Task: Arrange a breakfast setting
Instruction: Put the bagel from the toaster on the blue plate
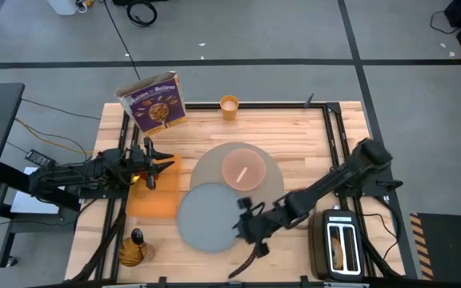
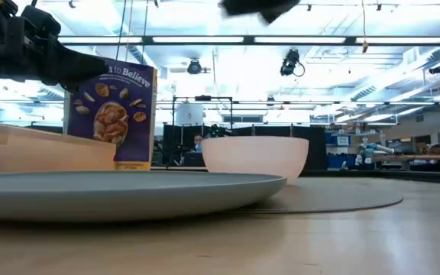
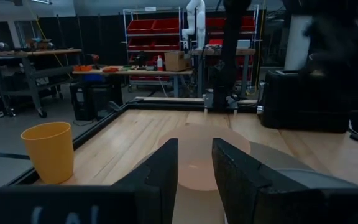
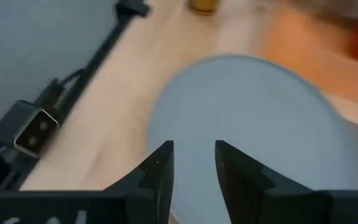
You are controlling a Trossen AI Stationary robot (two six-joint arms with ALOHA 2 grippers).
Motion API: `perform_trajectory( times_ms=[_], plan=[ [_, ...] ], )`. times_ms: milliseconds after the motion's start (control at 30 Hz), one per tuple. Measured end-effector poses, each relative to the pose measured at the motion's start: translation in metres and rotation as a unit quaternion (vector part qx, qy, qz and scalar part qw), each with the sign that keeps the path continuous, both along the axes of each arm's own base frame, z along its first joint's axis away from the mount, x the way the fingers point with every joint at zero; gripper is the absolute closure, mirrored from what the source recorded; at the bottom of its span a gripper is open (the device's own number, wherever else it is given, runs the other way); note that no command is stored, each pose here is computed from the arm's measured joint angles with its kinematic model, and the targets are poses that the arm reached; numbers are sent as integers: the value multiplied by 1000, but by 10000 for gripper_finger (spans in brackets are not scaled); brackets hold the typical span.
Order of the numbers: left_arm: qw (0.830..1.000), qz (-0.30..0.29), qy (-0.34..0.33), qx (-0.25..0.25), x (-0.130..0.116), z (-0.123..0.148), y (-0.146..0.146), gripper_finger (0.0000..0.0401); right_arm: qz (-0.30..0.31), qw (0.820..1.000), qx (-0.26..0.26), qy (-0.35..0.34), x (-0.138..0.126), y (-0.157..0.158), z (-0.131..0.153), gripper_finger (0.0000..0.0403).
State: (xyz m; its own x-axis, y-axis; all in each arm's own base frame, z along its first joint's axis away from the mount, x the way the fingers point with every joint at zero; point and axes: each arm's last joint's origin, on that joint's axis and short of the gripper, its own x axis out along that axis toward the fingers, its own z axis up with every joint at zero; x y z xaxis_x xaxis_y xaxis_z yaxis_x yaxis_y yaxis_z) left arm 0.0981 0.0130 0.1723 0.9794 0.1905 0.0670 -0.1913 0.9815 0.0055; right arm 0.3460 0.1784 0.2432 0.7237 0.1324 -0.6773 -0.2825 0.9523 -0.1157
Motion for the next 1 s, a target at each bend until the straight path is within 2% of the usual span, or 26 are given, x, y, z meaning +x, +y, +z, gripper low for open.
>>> perform_trajectory(
  times_ms=[133,300,467,567,700,867,933,1000],
  plan=[
    [1000,0,0,0,0,0,0,294,-62,997,-35,39,-29,-40,37,267],
    [1000,0,0,0,0,0,0,294,-129,986,-48,89,-56,-83,61,265],
    [1000,0,0,0,0,0,0,294,-183,974,-4,134,-83,-100,74,266],
    [1000,0,0,0,0,0,0,294,-223,956,84,169,-99,-96,81,266],
    [1000,0,0,0,0,0,0,294,-291,903,214,233,-120,-79,87,269],
    [1000,0,0,0,0,0,0,294,-334,818,323,339,-149,-39,89,270],
    [1000,0,0,0,0,0,0,294,-350,779,352,383,-162,-19,90,270],
    [1000,0,0,0,0,0,0,294,-380,728,386,419,-174,-1,91,270]
  ],
)
